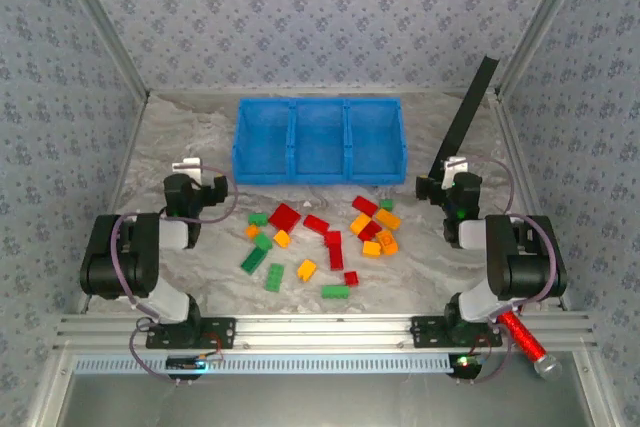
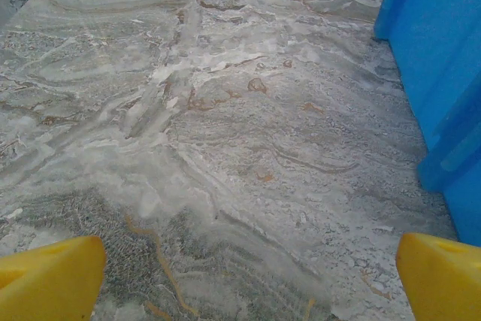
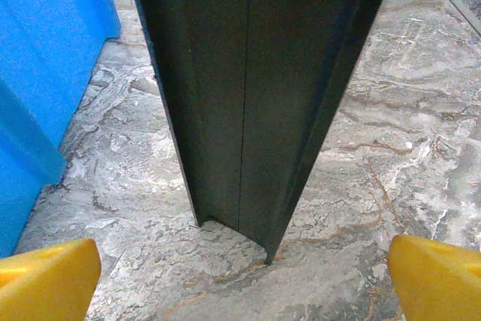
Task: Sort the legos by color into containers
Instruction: Pick up the lego from the bottom-center of the table.
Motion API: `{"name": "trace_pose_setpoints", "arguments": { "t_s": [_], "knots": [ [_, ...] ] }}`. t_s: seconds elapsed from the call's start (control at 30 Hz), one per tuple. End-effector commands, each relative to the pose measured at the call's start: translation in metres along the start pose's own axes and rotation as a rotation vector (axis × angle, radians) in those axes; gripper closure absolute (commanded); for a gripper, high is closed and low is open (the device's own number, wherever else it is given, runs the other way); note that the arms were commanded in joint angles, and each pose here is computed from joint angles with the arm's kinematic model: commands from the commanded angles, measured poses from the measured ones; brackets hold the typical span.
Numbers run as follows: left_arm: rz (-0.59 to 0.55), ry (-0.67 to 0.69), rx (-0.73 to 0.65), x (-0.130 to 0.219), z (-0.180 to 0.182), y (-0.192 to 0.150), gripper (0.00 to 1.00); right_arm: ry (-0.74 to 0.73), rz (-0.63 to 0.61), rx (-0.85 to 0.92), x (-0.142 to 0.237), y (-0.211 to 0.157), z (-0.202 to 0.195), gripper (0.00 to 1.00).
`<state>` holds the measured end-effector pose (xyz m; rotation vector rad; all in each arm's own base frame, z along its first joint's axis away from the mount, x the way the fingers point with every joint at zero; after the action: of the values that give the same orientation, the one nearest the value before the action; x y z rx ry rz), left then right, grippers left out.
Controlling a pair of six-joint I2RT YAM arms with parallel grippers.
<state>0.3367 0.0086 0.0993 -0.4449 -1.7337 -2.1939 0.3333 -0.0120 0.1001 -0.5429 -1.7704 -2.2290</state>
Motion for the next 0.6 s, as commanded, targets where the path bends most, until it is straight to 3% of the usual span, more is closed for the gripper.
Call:
{"name": "trace_pose_setpoints", "arguments": {
  "t_s": [0.0, 0.57],
  "knots": [
    [-0.044, -0.005, -0.009, -0.0005, 0.0030, 0.0135, 0.01, -0.002, -0.029, -0.006, -0.0008, 0.0108, 0.0019, 0.00],
    [-0.045, -0.006, -0.009, -0.0004, 0.0027, 0.0136, 0.01, 0.006, -0.026, -0.012, -0.0007, 0.0107, 0.0011, 0.00]
  ]
}}
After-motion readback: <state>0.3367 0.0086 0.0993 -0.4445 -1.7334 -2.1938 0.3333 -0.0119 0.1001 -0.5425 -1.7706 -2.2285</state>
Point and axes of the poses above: each hand's point on the last joint's axis, 136 mm out from that joint toward the fingers, its own x axis back along the fingers, its own z axis along the line the jaws close on, y = z × x, the point moved 6 cm from there along x, back along the fingers, and after that the axes turned 15 degrees about -x, right-handed, at the moved point
